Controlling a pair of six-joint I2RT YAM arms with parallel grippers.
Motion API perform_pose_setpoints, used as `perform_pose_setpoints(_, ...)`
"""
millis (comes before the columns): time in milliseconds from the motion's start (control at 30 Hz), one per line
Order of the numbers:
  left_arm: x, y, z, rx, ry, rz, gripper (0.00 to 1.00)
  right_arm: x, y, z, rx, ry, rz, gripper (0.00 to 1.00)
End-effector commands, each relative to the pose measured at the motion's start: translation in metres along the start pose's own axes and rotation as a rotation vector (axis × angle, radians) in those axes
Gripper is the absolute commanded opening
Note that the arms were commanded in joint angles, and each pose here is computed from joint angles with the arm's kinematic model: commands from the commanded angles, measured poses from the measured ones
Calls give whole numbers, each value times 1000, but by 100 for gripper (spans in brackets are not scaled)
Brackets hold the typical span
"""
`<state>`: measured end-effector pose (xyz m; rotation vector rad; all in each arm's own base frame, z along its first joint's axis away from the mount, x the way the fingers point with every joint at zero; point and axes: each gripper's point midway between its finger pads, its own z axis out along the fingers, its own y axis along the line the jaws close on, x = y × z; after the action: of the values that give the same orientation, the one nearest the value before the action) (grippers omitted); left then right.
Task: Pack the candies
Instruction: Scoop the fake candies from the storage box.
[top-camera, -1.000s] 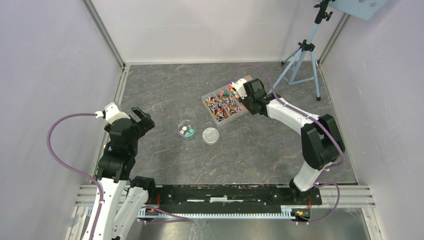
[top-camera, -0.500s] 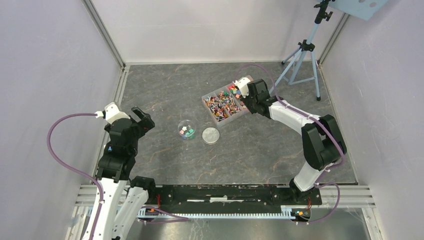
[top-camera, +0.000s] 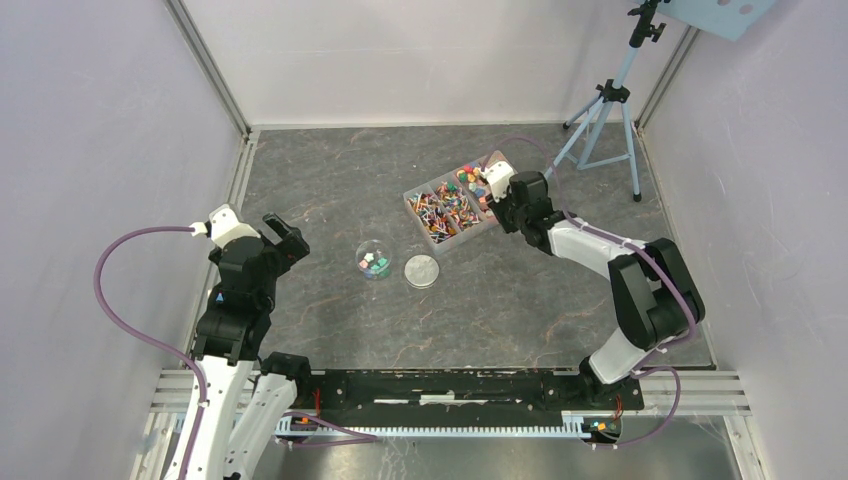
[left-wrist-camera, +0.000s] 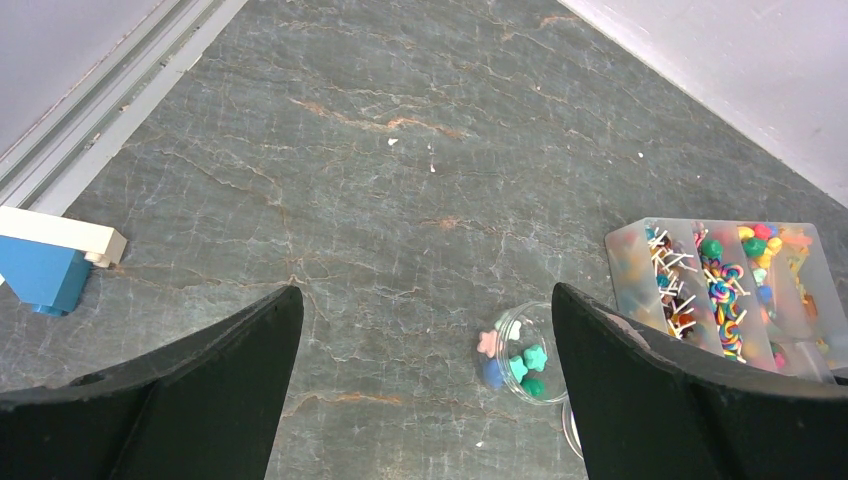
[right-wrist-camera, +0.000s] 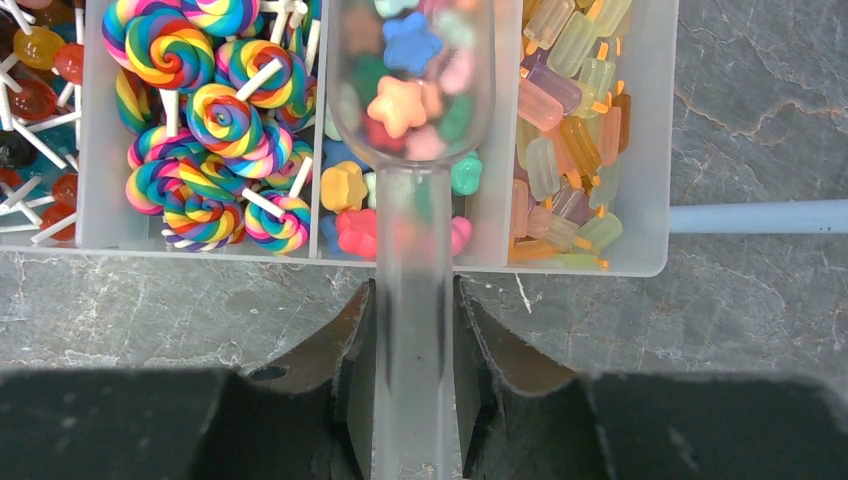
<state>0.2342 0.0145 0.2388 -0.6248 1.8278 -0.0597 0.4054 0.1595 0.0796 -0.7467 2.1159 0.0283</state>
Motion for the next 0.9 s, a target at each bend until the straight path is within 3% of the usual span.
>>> perform_pose_setpoints(0, -9, -4, -2, 20, -28, 23, 100, 6, 3, -6, -16, -41, 45, 0)
perform_pose_setpoints(867, -10, -4, -1, 16, -29, 29, 100, -15, -4, -47, -28, -189, 59, 0)
